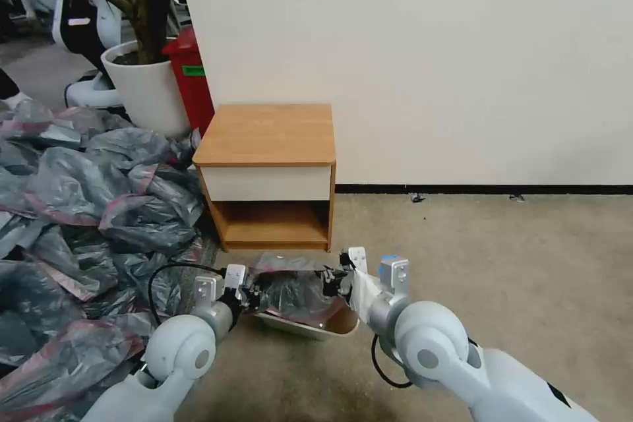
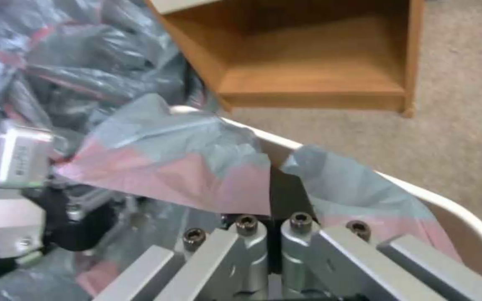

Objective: Pick up the garbage bag from the table and place it over the trash can.

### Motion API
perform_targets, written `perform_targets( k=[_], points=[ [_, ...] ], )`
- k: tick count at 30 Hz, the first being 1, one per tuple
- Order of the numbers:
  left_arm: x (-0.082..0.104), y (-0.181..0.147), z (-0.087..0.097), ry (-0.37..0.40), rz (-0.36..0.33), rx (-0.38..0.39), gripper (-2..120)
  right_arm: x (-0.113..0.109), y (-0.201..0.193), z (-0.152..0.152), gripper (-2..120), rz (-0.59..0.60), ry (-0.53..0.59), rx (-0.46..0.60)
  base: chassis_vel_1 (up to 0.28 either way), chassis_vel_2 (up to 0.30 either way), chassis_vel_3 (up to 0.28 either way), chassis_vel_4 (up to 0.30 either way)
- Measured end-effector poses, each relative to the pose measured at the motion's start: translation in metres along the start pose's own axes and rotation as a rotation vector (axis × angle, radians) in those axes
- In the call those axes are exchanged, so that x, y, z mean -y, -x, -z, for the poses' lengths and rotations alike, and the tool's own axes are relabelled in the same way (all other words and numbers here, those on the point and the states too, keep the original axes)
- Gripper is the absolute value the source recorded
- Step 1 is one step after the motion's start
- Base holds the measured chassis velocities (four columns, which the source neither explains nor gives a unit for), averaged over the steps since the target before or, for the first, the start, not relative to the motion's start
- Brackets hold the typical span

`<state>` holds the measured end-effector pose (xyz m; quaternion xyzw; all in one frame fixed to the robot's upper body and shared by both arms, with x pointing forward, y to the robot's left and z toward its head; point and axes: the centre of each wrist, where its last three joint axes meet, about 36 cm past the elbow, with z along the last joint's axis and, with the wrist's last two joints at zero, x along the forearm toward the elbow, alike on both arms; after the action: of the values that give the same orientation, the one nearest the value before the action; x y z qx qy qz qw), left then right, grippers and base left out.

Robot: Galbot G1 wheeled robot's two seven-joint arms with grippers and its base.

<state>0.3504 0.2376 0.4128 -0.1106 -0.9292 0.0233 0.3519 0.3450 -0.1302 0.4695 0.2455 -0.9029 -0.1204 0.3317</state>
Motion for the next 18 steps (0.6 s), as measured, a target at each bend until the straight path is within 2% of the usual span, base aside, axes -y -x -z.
perform_targets(
  k=[3,7,13,18],
  points=[
    [0.000,0.000,-0.001,0.012,-0.001,-0.001,3,0.001,0.000,0.004,0,-0.017,0.003,-0.018,0.000,0.000,0.000,0.000],
    [-0.001,0.000,-0.007,0.059,-0.006,0.002,3,0.002,0.001,0.027,0,-0.049,0.051,-0.099,0.000,0.000,0.000,0.000],
    [-0.002,-0.001,-0.016,0.120,-0.022,0.025,3,0.005,0.012,0.046,0,-0.057,0.112,-0.113,0.000,0.000,0.000,0.000],
    [-0.006,-0.003,-0.024,0.164,-0.070,0.057,3,0.017,0.029,0.056,0,-0.101,0.129,-0.127,0.000,0.000,0.000,0.000]
  ],
)
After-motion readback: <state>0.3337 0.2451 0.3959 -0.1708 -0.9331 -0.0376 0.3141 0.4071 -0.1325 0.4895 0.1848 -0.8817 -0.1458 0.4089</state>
